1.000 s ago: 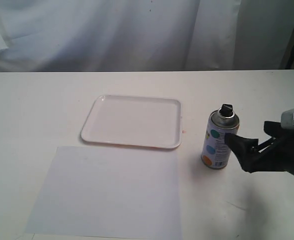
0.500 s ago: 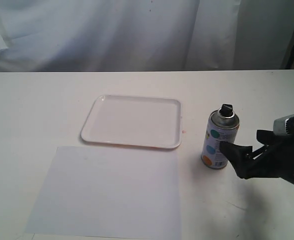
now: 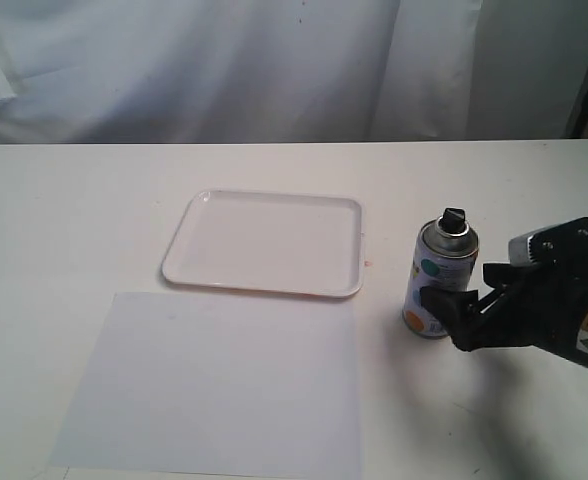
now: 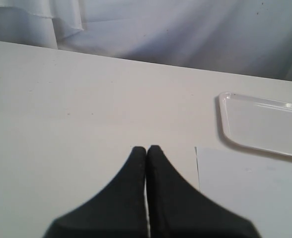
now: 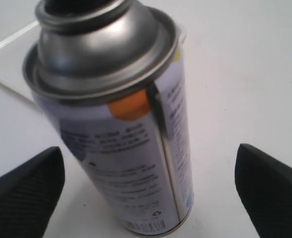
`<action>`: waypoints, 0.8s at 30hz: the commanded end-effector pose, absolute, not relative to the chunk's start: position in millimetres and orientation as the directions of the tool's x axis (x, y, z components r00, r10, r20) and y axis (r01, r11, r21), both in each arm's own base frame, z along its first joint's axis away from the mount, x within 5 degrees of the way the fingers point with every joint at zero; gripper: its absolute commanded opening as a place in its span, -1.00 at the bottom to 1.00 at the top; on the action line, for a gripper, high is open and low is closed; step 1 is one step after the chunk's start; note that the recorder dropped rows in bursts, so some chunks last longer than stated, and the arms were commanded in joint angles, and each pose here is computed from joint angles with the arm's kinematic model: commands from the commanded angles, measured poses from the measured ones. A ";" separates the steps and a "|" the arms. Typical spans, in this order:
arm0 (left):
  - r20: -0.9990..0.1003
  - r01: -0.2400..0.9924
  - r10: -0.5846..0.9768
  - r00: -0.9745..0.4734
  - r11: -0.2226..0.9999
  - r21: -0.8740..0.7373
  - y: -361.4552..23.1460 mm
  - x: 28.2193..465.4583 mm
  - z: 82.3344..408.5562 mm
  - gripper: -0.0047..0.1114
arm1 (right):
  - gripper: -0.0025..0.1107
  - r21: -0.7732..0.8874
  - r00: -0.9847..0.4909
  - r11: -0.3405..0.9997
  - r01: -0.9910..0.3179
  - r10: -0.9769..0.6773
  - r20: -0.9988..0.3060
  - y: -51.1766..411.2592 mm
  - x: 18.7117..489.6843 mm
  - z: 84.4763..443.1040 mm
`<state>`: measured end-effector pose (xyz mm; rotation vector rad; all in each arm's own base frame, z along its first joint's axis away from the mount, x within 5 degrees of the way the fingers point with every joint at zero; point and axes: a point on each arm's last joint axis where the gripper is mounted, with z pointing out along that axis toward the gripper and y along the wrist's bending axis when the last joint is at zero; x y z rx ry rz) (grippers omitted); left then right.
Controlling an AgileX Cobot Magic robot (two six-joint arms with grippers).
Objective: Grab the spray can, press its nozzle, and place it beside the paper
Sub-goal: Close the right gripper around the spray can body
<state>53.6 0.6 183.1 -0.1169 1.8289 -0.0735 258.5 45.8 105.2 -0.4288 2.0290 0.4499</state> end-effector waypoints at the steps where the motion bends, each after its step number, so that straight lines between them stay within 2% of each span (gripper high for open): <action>1: -0.961 -0.041 -0.123 -0.248 0.992 -0.116 0.6 53.5 182.4 -0.92 | 0.53 0.129 -0.425 0.825 -0.550 -0.143 -0.894 53.3 267.7 102.4; 8: -0.961 -0.041 -0.123 -0.248 0.992 -0.116 0.6 53.5 182.4 -0.92 | 0.51 0.145 -0.423 0.810 -0.568 -0.136 -0.896 55.6 280.0 90.9; 19: -0.961 -0.041 -0.123 -0.248 0.992 -0.116 0.6 53.5 182.4 -0.92 | 0.32 0.130 -0.335 0.798 -0.588 -0.094 -0.937 58.1 293.4 102.7; 24: -0.961 -0.041 -0.123 -0.248 0.992 -0.116 0.6 53.5 182.4 -0.92 | 0.19 0.156 -0.354 0.792 -0.589 -0.079 -0.932 59.0 293.2 92.1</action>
